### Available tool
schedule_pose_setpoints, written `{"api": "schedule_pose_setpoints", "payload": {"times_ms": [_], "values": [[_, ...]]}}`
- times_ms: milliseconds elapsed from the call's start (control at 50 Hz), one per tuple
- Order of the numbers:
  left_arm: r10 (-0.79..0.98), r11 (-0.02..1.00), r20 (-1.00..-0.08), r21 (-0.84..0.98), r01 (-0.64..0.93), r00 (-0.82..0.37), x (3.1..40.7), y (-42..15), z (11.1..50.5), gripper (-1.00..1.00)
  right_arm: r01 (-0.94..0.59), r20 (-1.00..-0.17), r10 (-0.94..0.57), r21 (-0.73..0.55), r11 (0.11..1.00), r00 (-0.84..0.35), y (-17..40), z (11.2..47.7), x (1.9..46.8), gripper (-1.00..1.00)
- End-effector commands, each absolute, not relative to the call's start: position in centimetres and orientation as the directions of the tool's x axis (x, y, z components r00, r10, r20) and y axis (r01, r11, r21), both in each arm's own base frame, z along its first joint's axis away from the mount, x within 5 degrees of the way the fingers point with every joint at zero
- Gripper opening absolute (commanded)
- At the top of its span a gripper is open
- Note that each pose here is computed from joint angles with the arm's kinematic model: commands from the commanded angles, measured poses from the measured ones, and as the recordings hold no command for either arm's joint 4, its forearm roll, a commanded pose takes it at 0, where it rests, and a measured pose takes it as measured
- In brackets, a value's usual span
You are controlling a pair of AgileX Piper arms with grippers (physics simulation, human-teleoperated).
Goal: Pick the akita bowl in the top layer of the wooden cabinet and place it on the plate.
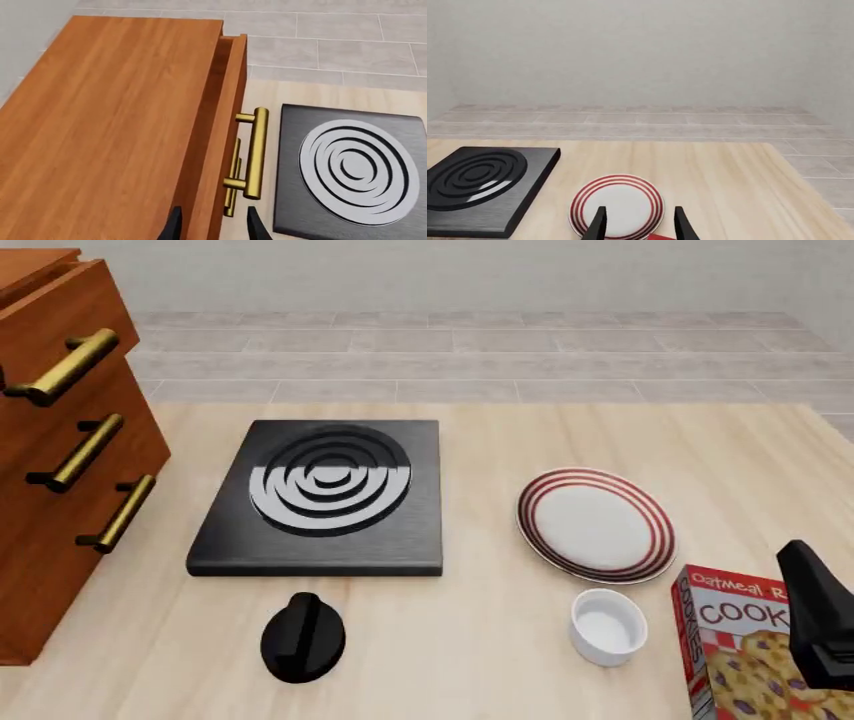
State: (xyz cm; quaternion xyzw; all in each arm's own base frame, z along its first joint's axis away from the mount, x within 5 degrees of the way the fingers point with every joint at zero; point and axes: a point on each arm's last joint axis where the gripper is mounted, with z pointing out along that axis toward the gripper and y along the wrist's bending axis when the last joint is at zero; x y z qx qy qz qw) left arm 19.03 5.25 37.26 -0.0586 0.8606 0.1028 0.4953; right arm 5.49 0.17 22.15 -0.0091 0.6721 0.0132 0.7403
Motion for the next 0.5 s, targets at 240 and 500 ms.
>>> {"api": "schedule_pose_setpoints", "payload": {"times_ms": [240, 500], "values": [[-0.063, 0.982, -0.806, 0.054, -0.179, -0.588, 19.8, 4.4, 33.5, 1.0, -0.028, -0.995, 0.008, 0.006, 1.0, 0.096, 0.2, 22.1, 5.5, 1.0], [-0.093, 0.988, -0.786, 0.002, -0.152, -0.612, 20.2, 3.1, 32.6, 1.0, -0.024, -0.995, 0.011, 0.008, 1.0, 0.097, 0.1, 22.2, 5.5, 1.0]]}}
